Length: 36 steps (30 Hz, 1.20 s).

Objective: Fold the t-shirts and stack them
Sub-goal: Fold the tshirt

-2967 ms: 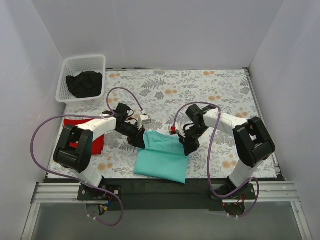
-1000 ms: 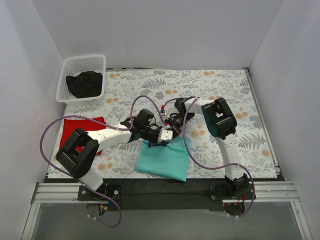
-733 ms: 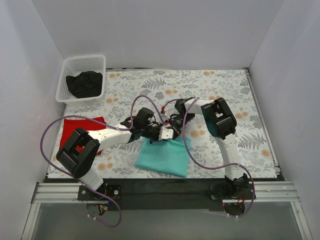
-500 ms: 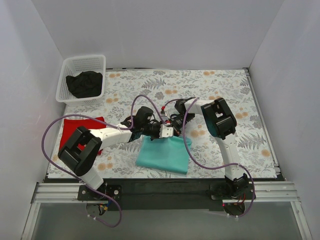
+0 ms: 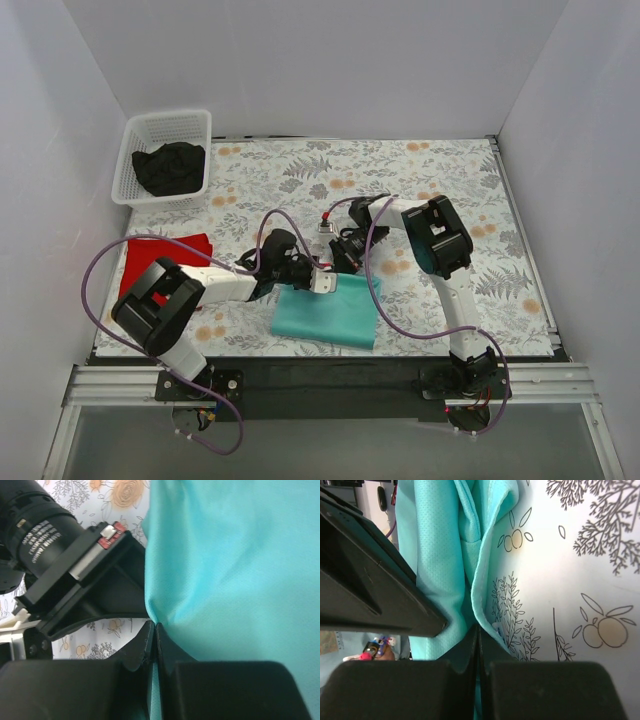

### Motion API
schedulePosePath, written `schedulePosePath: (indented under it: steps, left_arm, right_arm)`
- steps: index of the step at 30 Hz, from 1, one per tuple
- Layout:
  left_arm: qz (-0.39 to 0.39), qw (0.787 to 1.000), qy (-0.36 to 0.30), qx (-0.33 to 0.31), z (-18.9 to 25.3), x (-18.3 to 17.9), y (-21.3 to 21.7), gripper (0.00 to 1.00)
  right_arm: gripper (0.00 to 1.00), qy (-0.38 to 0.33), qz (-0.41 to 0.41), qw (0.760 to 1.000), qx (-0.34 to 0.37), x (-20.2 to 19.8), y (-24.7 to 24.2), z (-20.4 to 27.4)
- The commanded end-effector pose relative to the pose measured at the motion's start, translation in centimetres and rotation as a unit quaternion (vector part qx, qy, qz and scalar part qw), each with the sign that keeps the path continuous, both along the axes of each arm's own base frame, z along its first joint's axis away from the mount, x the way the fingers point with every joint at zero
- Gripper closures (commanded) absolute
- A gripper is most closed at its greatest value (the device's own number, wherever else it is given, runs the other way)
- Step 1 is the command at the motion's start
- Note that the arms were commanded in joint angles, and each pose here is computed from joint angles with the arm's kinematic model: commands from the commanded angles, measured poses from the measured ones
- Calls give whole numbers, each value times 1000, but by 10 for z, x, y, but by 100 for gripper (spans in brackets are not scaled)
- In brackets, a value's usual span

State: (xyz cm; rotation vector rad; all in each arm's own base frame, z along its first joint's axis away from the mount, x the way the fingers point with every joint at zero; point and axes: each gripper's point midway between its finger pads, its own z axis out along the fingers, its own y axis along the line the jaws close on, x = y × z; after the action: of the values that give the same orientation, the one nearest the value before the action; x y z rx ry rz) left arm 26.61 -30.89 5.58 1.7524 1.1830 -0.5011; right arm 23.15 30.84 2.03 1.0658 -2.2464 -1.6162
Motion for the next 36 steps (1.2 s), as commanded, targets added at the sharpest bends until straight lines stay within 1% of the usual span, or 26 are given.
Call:
schedulePosePath:
  steps: [1, 6, 7, 9, 12, 15, 22, 27, 36]
  left_arm:
    - [-27, 996, -74, -34, 31, 0, -2, 100]
    - [-33, 994, -97, -42, 36, -5, -1, 100]
    - [-34, 993, -101, -44, 37, -6, -1, 100]
    - [-37, 992, -113, -48, 38, -8, 0, 100]
    - [-39, 990, -124, -53, 41, -9, -1, 100]
    - [-36, 988, -137, -55, 44, -6, -1, 100]
    - [-24, 984, -163, -66, 50, 3, -3, 100]
    - [-9, 979, -188, -77, 56, 15, -6, 100]
    - [-2, 977, -200, -74, 43, 27, -11, 100]
  right_arm:
    - [96, -57, 15, 998, 0, 11, 3, 5]
    - [94, -89, 10, 996, 6, 22, 9, 30]
    - [93, -106, 10, 994, 4, 25, 7, 36]
    - [94, -126, 12, 992, -1, 30, 6, 40]
    - [95, -144, 16, 989, -22, 37, -1, 29]
    - [98, -129, 30, 990, -48, 35, -10, 8]
    - [99, -98, 47, 993, -52, 27, -10, -20]
    - [99, -92, 54, 993, -47, 24, -11, -26]
    - [99, -100, 59, 992, -39, 27, -11, -20]
